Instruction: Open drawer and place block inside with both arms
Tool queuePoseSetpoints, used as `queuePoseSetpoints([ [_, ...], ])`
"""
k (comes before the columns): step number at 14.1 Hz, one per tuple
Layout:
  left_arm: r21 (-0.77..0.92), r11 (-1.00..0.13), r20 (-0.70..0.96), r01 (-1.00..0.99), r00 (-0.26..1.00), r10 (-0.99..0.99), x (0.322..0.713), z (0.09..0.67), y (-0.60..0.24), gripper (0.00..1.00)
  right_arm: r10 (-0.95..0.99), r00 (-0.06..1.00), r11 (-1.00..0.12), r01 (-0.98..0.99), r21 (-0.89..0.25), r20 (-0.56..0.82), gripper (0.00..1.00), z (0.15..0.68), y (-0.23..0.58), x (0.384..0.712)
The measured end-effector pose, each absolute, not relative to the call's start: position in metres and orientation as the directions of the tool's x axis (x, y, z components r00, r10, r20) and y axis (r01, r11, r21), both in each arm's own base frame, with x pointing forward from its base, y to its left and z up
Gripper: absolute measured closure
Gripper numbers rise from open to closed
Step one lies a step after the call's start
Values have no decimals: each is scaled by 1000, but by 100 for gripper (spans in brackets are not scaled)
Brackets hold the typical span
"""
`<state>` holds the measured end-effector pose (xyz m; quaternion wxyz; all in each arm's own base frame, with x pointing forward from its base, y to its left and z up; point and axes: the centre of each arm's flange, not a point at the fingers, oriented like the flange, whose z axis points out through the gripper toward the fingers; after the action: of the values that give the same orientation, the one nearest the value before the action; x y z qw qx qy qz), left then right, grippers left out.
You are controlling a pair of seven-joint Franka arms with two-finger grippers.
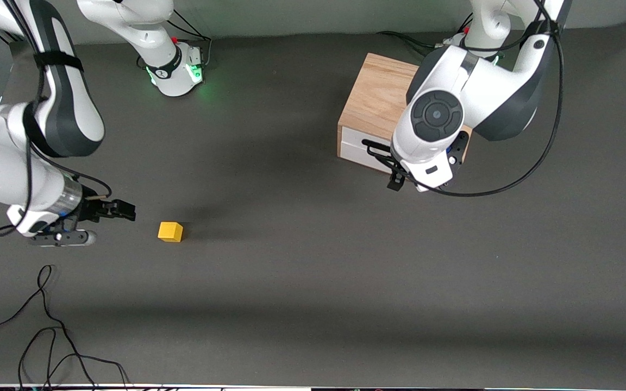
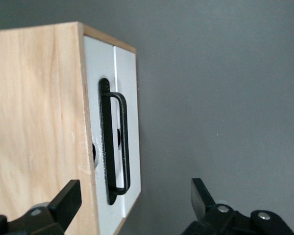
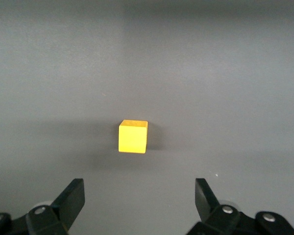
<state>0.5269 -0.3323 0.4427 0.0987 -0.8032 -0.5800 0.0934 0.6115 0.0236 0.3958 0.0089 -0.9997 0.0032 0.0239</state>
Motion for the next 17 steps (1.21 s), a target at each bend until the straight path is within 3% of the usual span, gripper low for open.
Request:
queuePoseSetpoints([
  [6, -322, -238, -13, 916, 247, 969, 534, 380, -334, 0, -12, 999, -1000, -13, -27, -38, 0, 325, 22, 627],
  [12, -355, -235, -5, 905, 249, 968, 528, 328, -337, 0, -75, 997, -997, -76, -30, -19, 0, 263, 23, 611],
  [17, -386, -276, -8, 880, 297, 955, 509, 308, -345, 0, -85, 995, -996, -86, -28, -42, 0, 243, 52, 607],
])
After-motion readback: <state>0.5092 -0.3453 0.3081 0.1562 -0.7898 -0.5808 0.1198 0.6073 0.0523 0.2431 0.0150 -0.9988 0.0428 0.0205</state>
